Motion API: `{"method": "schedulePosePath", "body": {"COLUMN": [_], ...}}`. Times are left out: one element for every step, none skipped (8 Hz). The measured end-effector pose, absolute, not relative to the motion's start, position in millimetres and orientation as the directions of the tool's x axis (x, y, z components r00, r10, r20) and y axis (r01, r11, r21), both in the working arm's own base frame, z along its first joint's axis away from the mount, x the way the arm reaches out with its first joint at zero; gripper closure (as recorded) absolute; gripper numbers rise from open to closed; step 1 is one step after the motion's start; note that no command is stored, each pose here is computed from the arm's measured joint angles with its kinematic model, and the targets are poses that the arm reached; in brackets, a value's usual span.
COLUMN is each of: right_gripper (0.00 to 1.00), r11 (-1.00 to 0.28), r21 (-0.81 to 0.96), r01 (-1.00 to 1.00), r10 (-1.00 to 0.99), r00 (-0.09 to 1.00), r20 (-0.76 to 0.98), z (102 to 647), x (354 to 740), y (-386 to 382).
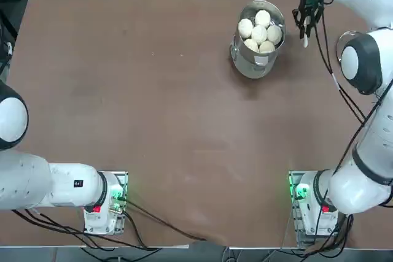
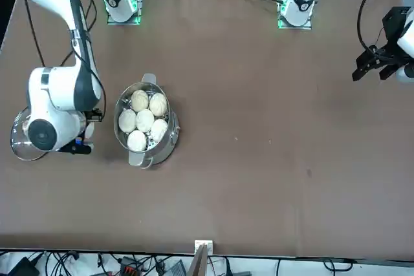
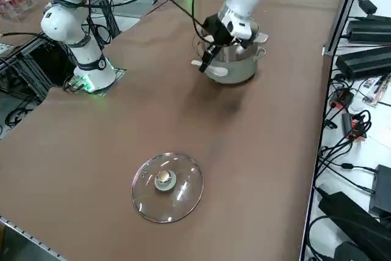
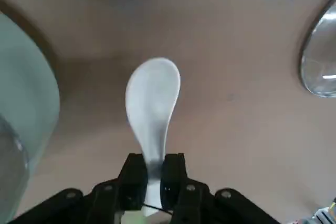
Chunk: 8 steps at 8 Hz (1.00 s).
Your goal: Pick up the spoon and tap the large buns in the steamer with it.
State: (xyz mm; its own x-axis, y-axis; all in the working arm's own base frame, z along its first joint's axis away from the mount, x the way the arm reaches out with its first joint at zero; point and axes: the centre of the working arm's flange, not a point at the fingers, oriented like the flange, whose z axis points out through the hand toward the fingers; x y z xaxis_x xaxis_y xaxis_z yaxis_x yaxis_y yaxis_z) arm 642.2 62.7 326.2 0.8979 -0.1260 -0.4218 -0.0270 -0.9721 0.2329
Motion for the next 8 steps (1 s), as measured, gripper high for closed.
{"method": "schedulePosePath", "body": {"right_gripper": [0.83, 0.83, 0.83, 0.83, 0.83, 0.83, 0.83, 0.83], "r11": [-0.973, -0.973, -0.974, -0.975, -0.975, -0.975, -0.975, -0.976], "r21": [0.23, 0.227, 0.225, 0.222, 0.22, 0.219, 0.218, 0.215], "r01": [-0.026, -0.026, -0.026, -0.026, -0.026, -0.027, -0.032, -0.037], "r10": [-0.122, -0.118, -0.114, -0.111, -0.109, -0.108, -0.111, -0.114], "r00": [0.903, 0.909, 0.914, 0.918, 0.921, 0.924, 0.926, 0.926], "r20": [-0.412, -0.4, -0.389, -0.382, -0.374, -0.366, -0.361, -0.36], "z": [311.4, 297.2, 283.7, 271.1, 260.3, 251.1, 243.6, 238.3], "x": [639.8, 637.3, 633.9, 629.9, 626.2, 622.9, 620.2, 618.2], "y": [60.9, 58.9, 56.8, 55.0, 53.2, 51.0, 46.3, 39.8]}}
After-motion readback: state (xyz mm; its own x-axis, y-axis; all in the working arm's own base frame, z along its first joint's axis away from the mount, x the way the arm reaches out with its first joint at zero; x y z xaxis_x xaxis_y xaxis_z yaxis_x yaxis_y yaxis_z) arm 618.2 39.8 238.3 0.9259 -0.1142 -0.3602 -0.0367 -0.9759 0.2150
